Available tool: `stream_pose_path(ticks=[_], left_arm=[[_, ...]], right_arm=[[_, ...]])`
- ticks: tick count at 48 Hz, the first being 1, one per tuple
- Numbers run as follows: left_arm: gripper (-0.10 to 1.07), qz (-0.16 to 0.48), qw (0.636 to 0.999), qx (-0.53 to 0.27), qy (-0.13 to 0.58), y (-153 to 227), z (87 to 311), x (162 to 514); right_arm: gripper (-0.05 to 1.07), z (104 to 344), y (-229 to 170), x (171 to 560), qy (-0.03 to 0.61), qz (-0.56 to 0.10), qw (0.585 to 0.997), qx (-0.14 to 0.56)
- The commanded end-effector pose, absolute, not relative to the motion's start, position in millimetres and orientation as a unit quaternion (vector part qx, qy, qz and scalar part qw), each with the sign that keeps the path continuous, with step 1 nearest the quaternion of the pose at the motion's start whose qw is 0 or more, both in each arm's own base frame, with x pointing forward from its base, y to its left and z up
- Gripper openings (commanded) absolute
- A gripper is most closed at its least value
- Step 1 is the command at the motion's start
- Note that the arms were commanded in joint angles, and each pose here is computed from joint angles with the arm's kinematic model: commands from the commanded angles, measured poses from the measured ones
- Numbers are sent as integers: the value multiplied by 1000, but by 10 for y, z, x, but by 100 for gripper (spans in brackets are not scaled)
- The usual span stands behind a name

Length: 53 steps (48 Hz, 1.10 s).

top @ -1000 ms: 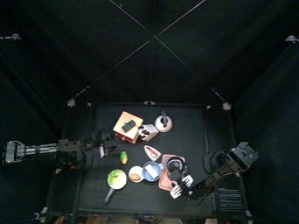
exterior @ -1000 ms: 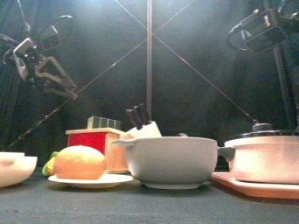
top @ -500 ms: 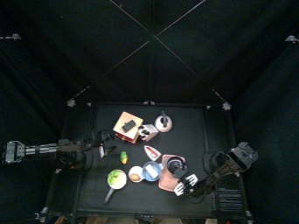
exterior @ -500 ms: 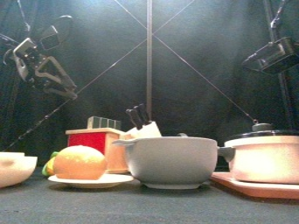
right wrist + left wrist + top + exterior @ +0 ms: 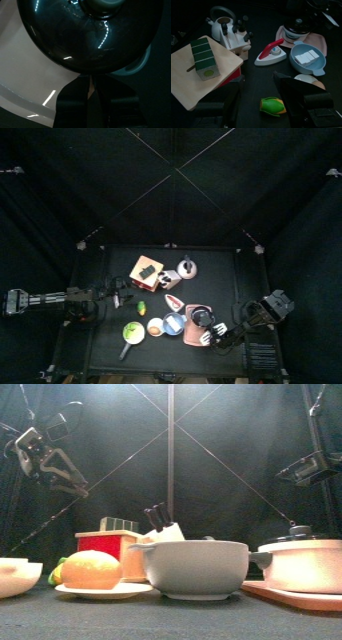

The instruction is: Push plate back

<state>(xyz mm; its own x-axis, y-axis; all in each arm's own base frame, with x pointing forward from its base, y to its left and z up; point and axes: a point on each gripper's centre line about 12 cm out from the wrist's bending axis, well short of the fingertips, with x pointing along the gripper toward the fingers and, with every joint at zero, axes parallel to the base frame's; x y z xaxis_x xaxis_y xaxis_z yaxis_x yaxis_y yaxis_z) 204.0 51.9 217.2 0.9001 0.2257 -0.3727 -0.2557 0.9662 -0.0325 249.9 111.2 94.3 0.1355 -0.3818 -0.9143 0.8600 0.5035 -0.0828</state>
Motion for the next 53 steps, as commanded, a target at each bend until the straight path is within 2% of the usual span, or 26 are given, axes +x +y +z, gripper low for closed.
stream_pose_path(ticks=[1,21,53], left_arm=[[87,124,975,-40,179,528,2222,2065],[87,124,975,-40,179,528,2222,2065],[87,124,975,-40,180,528,2222,2065]], right_arm=[[54,986,1040,2519,486,-442,711,253],[54,959,681,2349,481,-482,685,261],[54,1002,91,2199,444,-518,675,279]])
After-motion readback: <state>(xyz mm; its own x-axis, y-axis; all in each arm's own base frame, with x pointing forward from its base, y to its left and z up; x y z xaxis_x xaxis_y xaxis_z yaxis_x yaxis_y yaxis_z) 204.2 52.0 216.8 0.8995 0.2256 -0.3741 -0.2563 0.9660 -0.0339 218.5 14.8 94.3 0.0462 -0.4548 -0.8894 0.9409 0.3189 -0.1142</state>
